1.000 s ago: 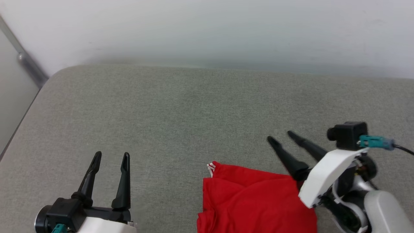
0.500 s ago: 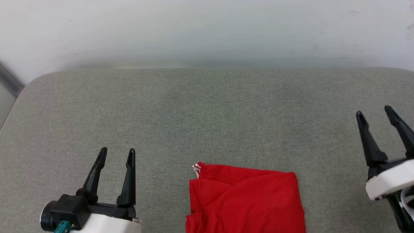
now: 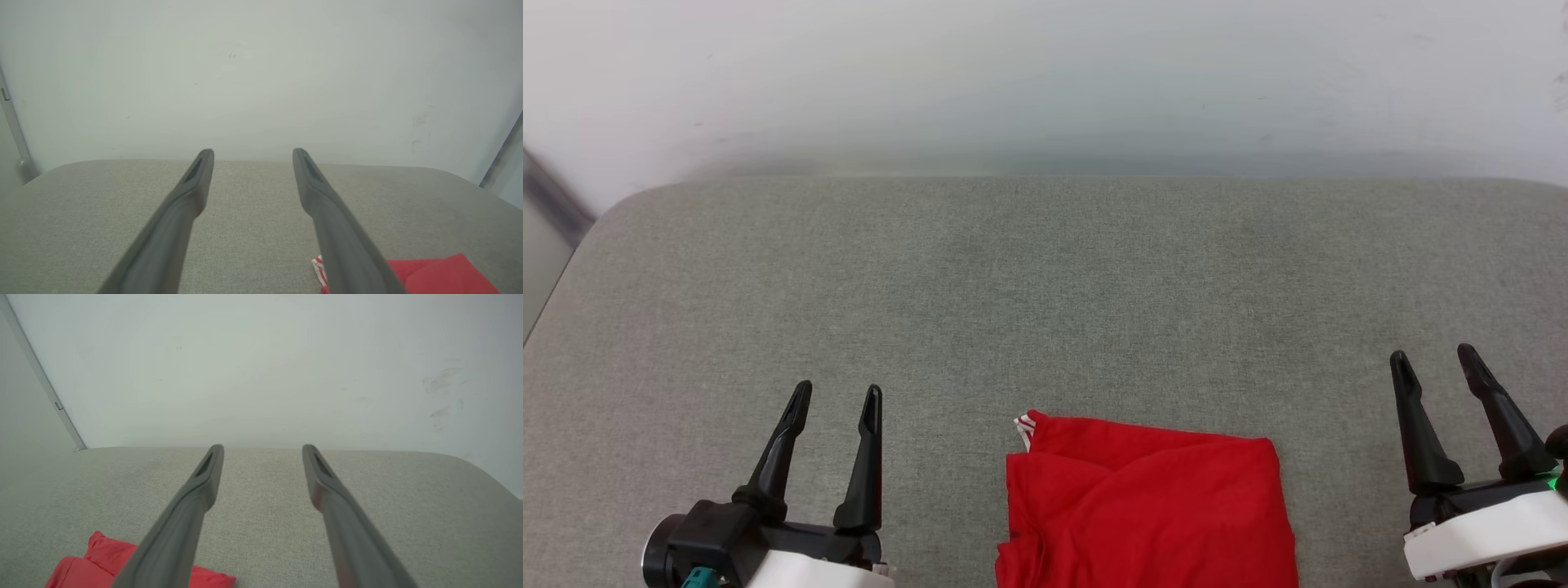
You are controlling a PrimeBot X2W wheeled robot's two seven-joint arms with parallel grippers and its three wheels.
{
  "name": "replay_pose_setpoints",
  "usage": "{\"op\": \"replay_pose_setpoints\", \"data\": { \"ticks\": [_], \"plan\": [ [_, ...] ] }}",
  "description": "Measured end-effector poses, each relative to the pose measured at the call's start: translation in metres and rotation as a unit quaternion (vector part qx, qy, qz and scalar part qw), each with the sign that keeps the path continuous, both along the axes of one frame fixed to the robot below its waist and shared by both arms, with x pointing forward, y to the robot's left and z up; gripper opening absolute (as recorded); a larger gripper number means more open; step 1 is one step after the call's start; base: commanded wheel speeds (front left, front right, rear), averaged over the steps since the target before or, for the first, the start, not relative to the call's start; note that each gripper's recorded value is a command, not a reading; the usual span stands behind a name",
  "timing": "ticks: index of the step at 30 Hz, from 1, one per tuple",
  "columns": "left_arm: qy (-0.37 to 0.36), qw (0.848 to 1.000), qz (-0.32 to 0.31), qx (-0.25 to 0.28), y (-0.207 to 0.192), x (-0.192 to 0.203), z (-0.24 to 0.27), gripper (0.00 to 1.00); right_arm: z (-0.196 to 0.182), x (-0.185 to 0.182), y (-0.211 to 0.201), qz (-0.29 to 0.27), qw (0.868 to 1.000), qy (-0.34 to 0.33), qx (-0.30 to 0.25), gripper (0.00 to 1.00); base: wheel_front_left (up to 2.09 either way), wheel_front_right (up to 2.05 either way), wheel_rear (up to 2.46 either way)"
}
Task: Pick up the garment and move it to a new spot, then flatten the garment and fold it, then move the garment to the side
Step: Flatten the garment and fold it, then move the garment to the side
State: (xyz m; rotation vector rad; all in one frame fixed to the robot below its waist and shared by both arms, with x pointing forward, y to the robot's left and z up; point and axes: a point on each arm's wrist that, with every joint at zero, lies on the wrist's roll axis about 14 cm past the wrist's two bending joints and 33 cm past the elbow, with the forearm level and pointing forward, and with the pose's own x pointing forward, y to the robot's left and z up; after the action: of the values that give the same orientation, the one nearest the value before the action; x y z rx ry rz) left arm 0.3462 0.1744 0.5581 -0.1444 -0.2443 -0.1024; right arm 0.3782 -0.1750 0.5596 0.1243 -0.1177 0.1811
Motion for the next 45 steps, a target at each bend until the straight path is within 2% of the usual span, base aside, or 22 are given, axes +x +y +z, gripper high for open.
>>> {"op": "replay_pose_setpoints", "data": {
  "ticks": [5, 12, 16, 19, 21, 23, 26, 29, 30, 34, 41, 45],
  "plan": [
    [-0.001, 1.000, 0.001, 0.000, 0.001, -0.002, 0.001, 1.00, 0.000, -0.002, 0.005, 0.002, 1.000, -0.002, 0.003, 1.00, 0.00, 0.00, 0.00],
    [0.006, 1.000, 0.006, 0.001, 0.005, -0.003, -0.004, 1.00, -0.014, -0.002, 0.009, 0.009, 1.000, 0.028, -0.009, 1.00, 0.00, 0.00, 0.00],
    [0.013, 1.000, 0.008, 0.002, 0.006, -0.001, -0.008, 1.00, -0.048, -0.005, 0.015, 0.028, 0.992, 0.124, -0.026, 1.00, 0.00, 0.00, 0.00],
    [0.019, 1.000, 0.004, 0.001, 0.003, 0.001, -0.011, 1.00, -0.069, -0.010, 0.025, 0.063, 0.976, 0.205, -0.047, 1.00, 0.00, 0.00, 0.00],
    [0.025, 1.000, 0.004, 0.002, 0.003, 0.003, -0.015, 1.00, -0.084, -0.015, 0.026, 0.080, 0.959, 0.264, -0.068, 1.00, 0.00, 0.00, 0.00],
    [0.034, 0.999, -0.001, 0.002, 0.001, 0.005, -0.021, 1.00, -0.094, -0.020, 0.026, 0.087, 0.942, 0.318, -0.062, 1.00, 0.00, 0.00, 0.00],
    [0.038, 0.999, -0.003, 0.003, 0.000, 0.009, -0.024, 1.00, -0.117, -0.036, 0.035, 0.117, 0.900, 0.412, -0.076, 1.00, 0.00, 0.00, 0.00],
    [0.043, 0.999, 0.003, 0.003, 0.004, 0.011, -0.026, 1.00, -0.123, -0.040, 0.039, 0.131, 0.878, 0.453, -0.084, 1.00, 0.00, 0.00, 0.00],
    [0.045, 0.999, 0.011, 0.003, 0.008, 0.012, -0.028, 1.00, -0.135, -0.043, 0.047, 0.143, 0.857, 0.487, -0.084, 1.00, 0.00, 0.00, 0.00],
    [0.053, 0.998, 0.019, 0.003, 0.012, 0.011, -0.032, 1.00, -0.152, -0.044, 0.061, 0.159, 0.834, 0.523, -0.075, 1.00, 0.00, 0.00, 0.00],
    [0.057, 0.998, 0.036, 0.005, 0.021, 0.012, -0.034, 1.00, -0.182, -0.045, 0.081, 0.184, 0.801, 0.562, -0.090, 1.00, 0.00, 0.00, 0.00],
    [0.065, 0.997, 0.040, 0.006, 0.023, 0.011, -0.038, 1.00, -0.197, -0.048, 0.088, 0.200, 0.784, 0.575, -0.121, 1.00, 0.00, 0.00, 0.00]
  ]
}}
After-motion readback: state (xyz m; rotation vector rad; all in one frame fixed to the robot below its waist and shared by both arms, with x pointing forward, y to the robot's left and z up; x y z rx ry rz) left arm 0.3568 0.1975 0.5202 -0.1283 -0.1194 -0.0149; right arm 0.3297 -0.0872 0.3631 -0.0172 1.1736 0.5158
